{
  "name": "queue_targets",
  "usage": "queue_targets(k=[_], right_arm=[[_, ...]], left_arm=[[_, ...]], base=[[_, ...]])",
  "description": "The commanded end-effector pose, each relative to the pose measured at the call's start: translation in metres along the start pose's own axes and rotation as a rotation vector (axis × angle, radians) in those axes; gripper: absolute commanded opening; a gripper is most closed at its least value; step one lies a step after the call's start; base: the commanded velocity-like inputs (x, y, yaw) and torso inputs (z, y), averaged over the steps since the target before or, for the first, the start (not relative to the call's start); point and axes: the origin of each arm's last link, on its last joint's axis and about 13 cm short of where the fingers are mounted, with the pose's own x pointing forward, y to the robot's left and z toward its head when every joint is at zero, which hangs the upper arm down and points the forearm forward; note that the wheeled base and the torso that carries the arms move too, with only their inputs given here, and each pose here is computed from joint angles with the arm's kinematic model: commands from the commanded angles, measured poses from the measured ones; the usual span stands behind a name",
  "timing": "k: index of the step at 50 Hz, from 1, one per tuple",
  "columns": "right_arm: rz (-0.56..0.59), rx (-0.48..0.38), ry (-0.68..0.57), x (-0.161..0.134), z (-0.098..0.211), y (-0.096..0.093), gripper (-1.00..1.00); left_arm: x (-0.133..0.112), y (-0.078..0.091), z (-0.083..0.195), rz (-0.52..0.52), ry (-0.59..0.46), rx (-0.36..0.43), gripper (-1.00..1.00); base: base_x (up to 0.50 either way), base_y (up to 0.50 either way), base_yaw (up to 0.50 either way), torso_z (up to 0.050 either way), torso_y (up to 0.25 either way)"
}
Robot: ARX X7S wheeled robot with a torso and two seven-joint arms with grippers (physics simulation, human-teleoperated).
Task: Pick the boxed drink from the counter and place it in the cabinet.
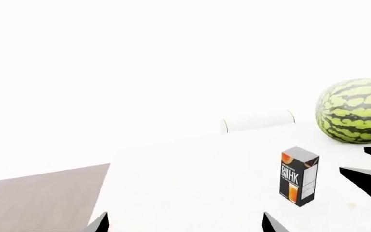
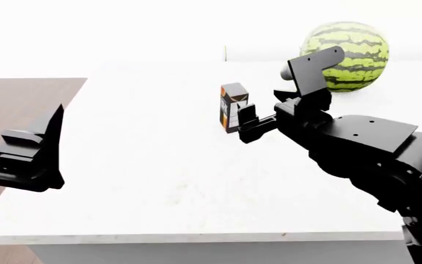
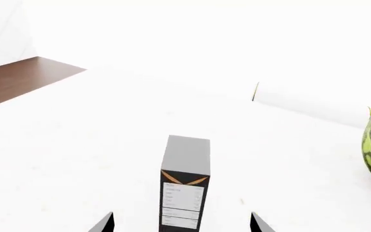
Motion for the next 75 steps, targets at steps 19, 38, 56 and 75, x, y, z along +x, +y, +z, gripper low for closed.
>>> queue_targets(k=[19,38,56,75], right_arm=[[0.003,0.023,0.023,0.055,-0.025,-0.010,1.00],[0.032,0.031,0.064,0.088,-0.047,-0.006,1.00],[0.044,0.033,0.069,0.102,-0.053,-0.002,1.00],[0.046,0.026,0.052,0.095,-0.053,0.000,-1.00]], left_arm=[[0.003,0.001,-0.005,-0.003,0.000,-0.009,1.00],[0.003,0.002,-0.007,-0.005,0.001,-0.015,1.00],[0.000,0.004,-0.009,0.002,-0.001,-0.022,1.00],[-0.002,0.005,-0.010,0.008,-0.008,-0.028,1.00]], base=[[0.00,0.00,0.00,0.000,0.000],[0.00,0.00,0.00,0.000,0.000],[0.00,0.00,0.00,0.000,0.000],[0.00,0.00,0.00,0.000,0.000]])
